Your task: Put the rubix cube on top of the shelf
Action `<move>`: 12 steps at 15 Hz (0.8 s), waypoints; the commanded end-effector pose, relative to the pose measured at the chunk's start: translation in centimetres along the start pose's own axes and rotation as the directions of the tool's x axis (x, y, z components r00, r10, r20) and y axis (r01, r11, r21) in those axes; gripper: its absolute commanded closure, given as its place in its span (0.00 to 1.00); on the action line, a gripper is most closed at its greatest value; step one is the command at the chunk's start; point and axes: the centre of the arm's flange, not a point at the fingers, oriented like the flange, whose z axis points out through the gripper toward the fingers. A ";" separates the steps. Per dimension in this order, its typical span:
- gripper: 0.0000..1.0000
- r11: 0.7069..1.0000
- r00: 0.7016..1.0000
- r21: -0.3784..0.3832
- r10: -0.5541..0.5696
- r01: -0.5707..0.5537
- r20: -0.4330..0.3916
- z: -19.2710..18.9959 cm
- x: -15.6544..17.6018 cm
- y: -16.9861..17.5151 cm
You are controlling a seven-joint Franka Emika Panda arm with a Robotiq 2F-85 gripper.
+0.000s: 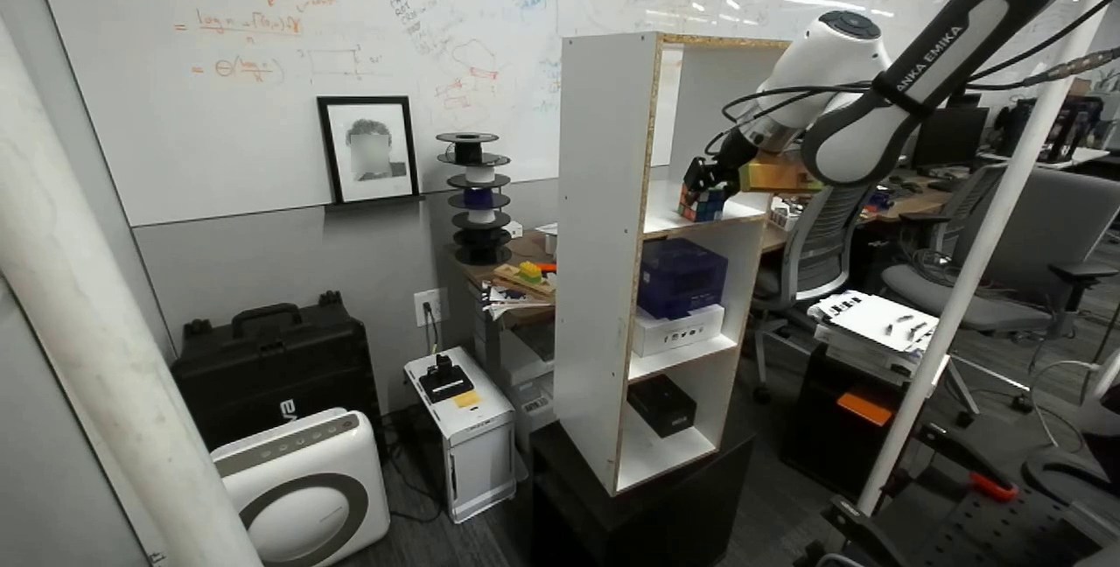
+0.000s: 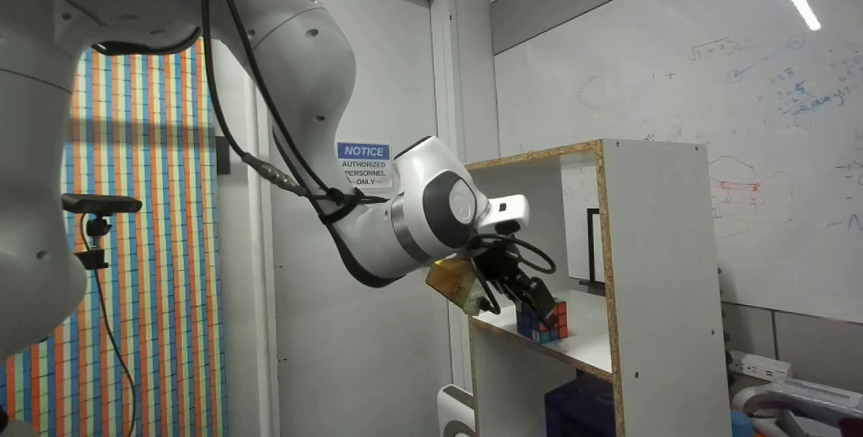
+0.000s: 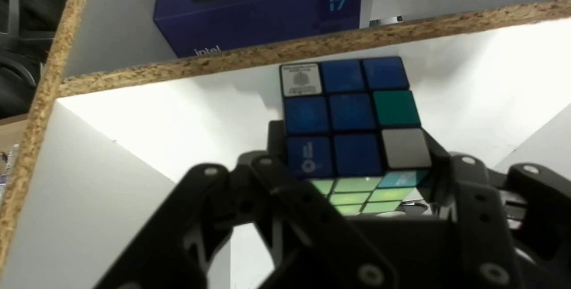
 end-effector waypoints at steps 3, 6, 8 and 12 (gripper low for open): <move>0.62 0.999 0.998 0.053 -0.017 0.015 0.053 -7.5 -3.1 -2.7; 0.62 0.997 0.998 0.067 0.026 -0.030 0.063 -11.6 -4.2 -4.5; 0.62 0.994 0.996 0.081 0.064 -0.069 0.054 -13.1 -4.7 -5.7; 0.62 0.977 0.984 0.112 0.179 -0.180 0.022 -16.5 -2.5 -7.4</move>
